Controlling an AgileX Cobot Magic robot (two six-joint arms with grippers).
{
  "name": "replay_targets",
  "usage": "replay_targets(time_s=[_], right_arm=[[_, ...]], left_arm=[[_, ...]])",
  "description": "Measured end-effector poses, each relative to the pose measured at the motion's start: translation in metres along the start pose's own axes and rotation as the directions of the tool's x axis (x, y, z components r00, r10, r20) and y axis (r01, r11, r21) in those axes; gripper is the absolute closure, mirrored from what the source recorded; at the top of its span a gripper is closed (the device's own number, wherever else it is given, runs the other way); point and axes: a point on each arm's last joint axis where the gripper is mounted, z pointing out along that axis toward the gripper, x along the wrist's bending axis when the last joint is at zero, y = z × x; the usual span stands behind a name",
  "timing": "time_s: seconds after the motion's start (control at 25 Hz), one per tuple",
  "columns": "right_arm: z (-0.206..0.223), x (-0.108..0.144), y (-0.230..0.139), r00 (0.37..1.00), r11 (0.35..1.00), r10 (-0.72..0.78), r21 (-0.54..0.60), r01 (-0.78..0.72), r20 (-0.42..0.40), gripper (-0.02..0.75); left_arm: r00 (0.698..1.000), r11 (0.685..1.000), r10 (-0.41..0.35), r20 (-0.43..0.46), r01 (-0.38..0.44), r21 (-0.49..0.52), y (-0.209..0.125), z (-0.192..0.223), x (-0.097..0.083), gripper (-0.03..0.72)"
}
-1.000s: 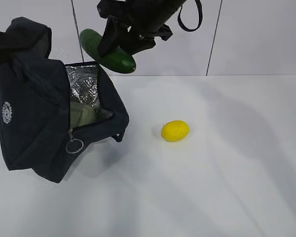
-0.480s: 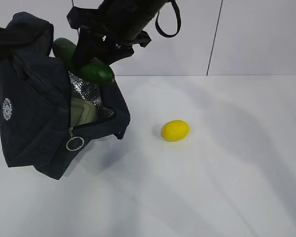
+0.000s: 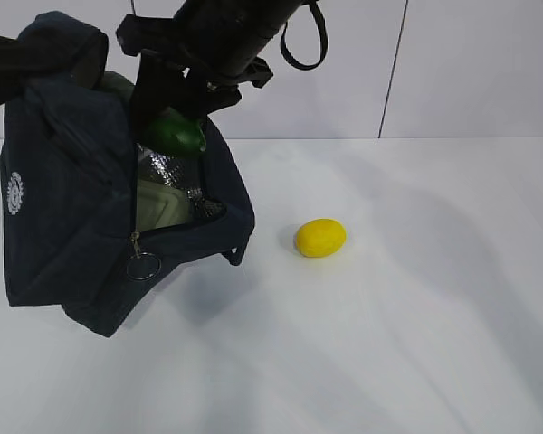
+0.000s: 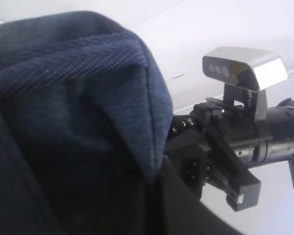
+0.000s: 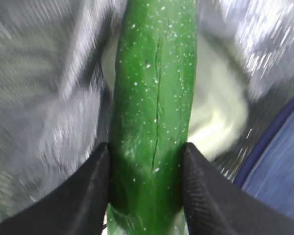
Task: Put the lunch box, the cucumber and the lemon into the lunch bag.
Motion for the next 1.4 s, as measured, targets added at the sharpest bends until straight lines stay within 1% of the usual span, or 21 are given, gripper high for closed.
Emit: replay_targets(time_s=[0.44, 0.8, 1.0, 1.08, 1.24, 1.4], right_arm=[[0.003, 0.005, -0.001, 1.0, 1.0, -0.008, 0.005, 0.008, -0.007, 0.409], [0.003, 0.005, -0.001, 0.999, 0.999, -0.051, 0.006, 0.051, -0.01, 0.409], [0.003, 0.006, -0.001, 0.983, 0.983, -0.185, 0.005, 0.185, -0.015, 0.407], [0.003, 0.006, -0.001, 0.978, 0.978, -0.21, 0.005, 0.21, -0.015, 0.383], [0.003, 0.006, -0.001, 0.97, 0.97, -0.244, 0.004, 0.245, -0.015, 0.3], [0.003, 0.003, -0.001, 0.966, 0.966, -0.257, 0.018, 0.257, 0.015, 0.272]], left_arm=[[0.993, 0.993, 0.109, 0.055, -0.107, -0.039, 0.024, 0.001, -0.029, 0.695], [0.988, 0.995, 0.098, 0.119, -0.101, 0.016, 0.019, 0.001, -0.036, 0.695], [0.984, 0.994, 0.096, 0.152, -0.104, 0.044, 0.017, 0.0, -0.038, 0.695], [0.984, 0.994, 0.096, 0.153, -0.104, 0.046, 0.016, 0.0, -0.039, 0.695], [0.983, 0.993, 0.096, 0.156, -0.104, 0.048, 0.016, 0.0, -0.039, 0.695], [0.983, 0.994, 0.092, 0.156, -0.101, 0.051, 0.016, 0.0, -0.039, 0.695]])
